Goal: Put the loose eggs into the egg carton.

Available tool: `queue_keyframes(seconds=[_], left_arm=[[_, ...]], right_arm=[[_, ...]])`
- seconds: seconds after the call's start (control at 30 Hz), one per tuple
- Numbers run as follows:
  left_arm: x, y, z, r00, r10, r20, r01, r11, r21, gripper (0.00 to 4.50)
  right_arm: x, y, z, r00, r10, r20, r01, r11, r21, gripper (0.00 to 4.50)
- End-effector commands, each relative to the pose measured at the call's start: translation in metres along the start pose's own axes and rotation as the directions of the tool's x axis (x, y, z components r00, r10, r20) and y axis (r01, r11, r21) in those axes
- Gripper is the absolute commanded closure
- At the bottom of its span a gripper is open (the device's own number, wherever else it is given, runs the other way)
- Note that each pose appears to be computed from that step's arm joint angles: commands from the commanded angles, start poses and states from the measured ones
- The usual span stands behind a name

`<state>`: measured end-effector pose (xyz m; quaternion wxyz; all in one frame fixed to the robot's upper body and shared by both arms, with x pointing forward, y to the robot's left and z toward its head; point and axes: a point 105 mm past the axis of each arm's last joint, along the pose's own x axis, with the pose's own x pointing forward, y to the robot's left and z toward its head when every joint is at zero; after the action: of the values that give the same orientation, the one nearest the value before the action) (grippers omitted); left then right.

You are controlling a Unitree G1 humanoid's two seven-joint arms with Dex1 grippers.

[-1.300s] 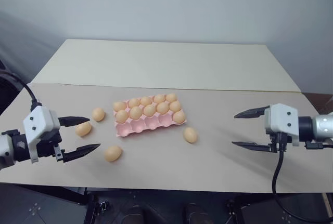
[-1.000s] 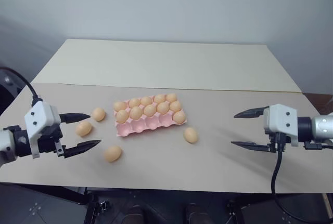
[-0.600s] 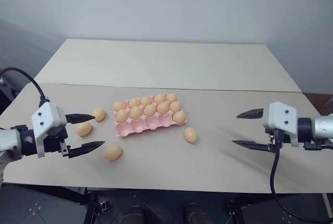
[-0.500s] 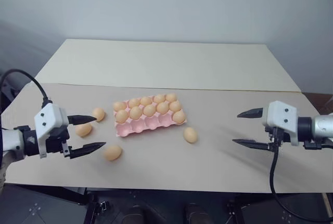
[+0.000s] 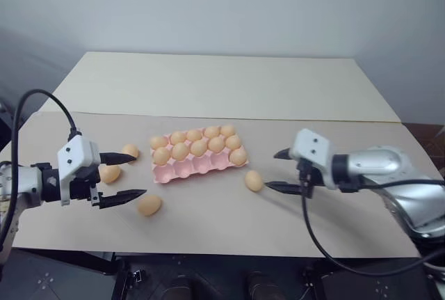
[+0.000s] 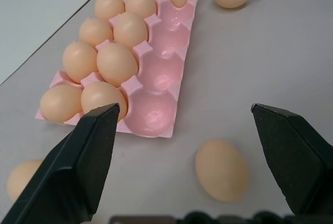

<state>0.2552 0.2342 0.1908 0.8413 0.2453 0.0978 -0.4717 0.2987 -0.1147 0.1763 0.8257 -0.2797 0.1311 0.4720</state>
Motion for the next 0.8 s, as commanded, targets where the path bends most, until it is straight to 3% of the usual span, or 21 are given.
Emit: queue_keyframes(seconds=[0.03,0.33,0.53,0.63,0.8], left_arm=[[-0.002,0.001,0.007,1.0,-0.003,-0.007,0.003,0.999,0.043,0.11],[-0.001,-0.001,0.005,1.0,0.0,-0.011,0.0,0.999,0.04,0.11],[0.002,0.0,0.005,1.0,0.001,-0.007,-0.001,0.999,0.043,0.11],[0.002,-0.001,0.005,1.0,0.0,-0.007,0.001,0.999,0.042,0.08],[0.002,-0.001,0.006,1.0,0.0,-0.008,0.0,0.999,0.044,0.08]], right_arm=[[0.014,-0.006,-0.003,0.996,-0.066,-0.056,0.069,0.997,0.045,0.28],[0.036,-0.008,-0.018,0.984,-0.107,-0.144,0.127,0.982,0.137,0.28],[0.044,-0.006,-0.018,0.987,-0.072,-0.141,0.097,0.979,0.179,0.28],[0.047,-0.003,-0.019,0.988,-0.06,-0.145,0.087,0.978,0.19,0.84],[0.046,-0.002,-0.02,0.986,-0.061,-0.153,0.092,0.975,0.202,2.55]])
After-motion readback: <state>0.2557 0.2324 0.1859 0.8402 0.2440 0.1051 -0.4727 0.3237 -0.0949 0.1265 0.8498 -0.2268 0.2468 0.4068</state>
